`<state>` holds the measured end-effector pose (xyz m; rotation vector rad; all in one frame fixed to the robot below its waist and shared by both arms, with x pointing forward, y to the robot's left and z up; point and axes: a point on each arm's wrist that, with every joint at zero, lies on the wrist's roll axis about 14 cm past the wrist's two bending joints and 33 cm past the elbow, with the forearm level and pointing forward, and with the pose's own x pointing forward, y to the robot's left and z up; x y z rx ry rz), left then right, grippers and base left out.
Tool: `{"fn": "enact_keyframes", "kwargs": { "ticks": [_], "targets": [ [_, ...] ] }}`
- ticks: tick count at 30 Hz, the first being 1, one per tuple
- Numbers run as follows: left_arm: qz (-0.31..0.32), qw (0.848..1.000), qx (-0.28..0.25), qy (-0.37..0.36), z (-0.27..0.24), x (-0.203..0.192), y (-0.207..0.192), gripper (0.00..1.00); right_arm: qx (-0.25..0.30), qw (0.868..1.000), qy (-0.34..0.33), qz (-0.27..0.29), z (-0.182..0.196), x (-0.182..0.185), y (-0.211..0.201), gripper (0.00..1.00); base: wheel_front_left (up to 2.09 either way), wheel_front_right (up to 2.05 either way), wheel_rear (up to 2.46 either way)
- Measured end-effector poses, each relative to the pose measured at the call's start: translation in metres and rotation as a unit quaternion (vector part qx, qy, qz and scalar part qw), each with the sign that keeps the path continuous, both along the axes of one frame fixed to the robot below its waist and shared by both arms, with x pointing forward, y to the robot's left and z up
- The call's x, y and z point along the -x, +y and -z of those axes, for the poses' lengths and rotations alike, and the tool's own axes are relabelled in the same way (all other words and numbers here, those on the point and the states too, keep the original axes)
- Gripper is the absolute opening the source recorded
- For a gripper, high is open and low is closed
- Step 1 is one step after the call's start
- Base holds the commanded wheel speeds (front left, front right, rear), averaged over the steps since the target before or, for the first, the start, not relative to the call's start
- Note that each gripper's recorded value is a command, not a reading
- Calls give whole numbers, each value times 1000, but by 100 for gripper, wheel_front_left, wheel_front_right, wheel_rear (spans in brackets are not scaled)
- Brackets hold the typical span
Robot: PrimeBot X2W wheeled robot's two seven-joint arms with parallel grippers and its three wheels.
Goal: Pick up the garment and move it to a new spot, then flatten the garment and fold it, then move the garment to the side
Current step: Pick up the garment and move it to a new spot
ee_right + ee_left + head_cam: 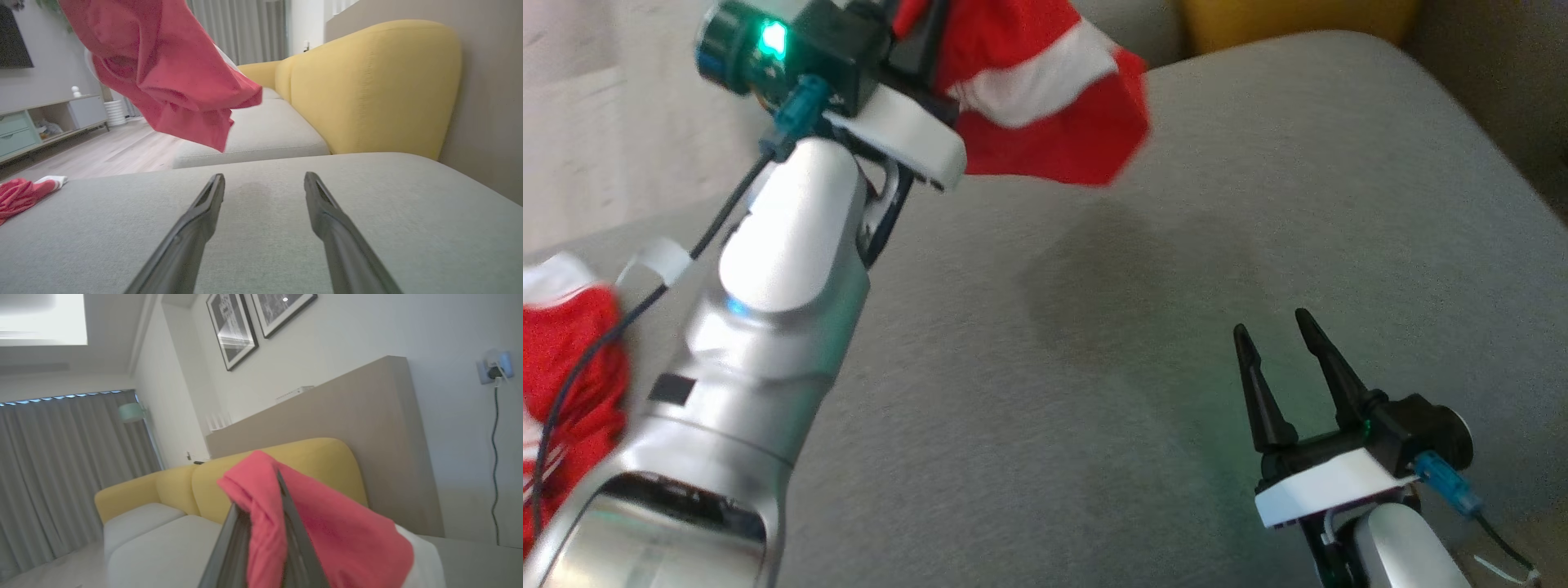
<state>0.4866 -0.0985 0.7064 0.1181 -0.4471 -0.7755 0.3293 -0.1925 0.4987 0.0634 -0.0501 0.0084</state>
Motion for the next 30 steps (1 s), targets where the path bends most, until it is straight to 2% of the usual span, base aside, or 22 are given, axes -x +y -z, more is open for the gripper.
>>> {"fn": "enact_keyframes", "kwargs": {
  "ticks": [4,7,9,10,11,15,19,22,25,30],
  "targets": [
    [38,998,-27,43,37,5,-30,0,-9,1000,-3,27,-2,11,-14,100,0,0,0],
    [56,990,-80,105,104,7,-44,0,-14,999,8,39,3,12,-20,100,0,0,0],
    [56,981,-100,154,152,5,-40,0,-12,999,22,41,11,10,-21,100,0,0,0],
    [53,976,-105,181,175,5,-34,9,-13,999,28,41,14,8,-21,100,0,0,0],
    [49,971,-111,204,195,5,-28,100,-14,999,33,40,17,7,-20,100,0,0,0],
    [40,960,-111,252,238,15,-15,100,-14,998,49,37,27,2,-18,100,0,0,0],
    [-5,970,-37,240,218,19,5,100,-17,998,52,27,30,-3,-13,100,0,0,0],
    [-57,968,3,245,217,33,39,100,-17,998,52,13,31,-7,-5,100,0,0,0],
    [-118,956,20,266,234,62,83,100,-19,998,66,-5,42,0,8,100,0,0,0],
    [-223,927,67,295,247,107,153,100,-26,996,78,-35,51,5,27,100,0,0,0]
  ]
}}
